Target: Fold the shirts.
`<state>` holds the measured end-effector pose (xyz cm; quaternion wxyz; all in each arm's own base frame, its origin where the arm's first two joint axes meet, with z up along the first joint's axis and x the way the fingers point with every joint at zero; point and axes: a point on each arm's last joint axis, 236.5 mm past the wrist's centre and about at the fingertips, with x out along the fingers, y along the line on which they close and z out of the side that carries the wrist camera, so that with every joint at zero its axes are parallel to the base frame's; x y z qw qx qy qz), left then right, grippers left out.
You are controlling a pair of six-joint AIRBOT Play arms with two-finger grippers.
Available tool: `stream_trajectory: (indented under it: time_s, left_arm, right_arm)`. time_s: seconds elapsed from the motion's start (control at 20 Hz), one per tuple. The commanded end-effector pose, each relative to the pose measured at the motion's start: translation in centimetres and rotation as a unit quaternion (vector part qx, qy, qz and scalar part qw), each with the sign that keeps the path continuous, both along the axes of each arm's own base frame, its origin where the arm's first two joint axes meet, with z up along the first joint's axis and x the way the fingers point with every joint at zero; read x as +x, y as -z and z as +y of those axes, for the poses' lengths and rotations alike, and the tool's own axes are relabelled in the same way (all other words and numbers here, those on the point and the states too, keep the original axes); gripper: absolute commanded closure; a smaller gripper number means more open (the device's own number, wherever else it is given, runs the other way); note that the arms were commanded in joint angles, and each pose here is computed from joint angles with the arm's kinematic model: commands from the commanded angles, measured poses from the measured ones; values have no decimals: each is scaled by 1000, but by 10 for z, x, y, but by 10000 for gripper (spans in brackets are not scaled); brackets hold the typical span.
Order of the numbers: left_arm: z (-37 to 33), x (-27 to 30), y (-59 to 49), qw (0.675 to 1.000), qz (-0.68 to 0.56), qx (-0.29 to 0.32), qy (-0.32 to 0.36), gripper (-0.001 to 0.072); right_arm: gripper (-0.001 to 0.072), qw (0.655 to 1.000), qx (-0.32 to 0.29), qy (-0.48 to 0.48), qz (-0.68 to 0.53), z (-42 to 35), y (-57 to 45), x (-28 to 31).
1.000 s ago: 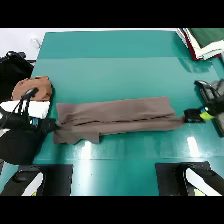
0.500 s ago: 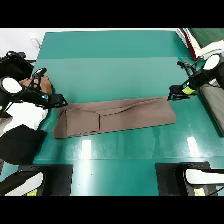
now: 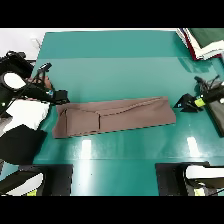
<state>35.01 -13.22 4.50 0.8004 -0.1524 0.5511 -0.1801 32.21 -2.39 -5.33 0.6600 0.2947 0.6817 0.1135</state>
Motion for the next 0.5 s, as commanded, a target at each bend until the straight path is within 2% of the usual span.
stream_trajectory:
  time_s: [0.0, 0.1, 0.15, 0.2, 0.35, 0.45]
  left_arm:
    - [-39, 1, -3, 1000, -12, -19, 10, 683]
    - [-61, -1, 2, 999, -11, -25, 21, 683]
    - [-72, -2, 7, 999, -8, -27, 28, 683]
    - [-84, -4, 12, 999, -7, -29, 38, 683]
    - [-122, -3, 27, 997, 5, -51, 53, 683]
    - [-146, 1, 39, 996, 14, -56, 66, 683]
  right_arm:
    - [117, 995, 88, 42, -5, 17, 23, -2]
    - [120, 993, 108, 46, -16, 36, 29, 10]
    - [154, 993, 108, 34, -18, 45, 30, 16]
    - [218, 994, 105, 17, -19, 53, 31, 19]
    - [691, 993, 102, -47, -45, 79, 17, 32]
    - [698, 989, 98, -75, -78, 87, -11, 42]
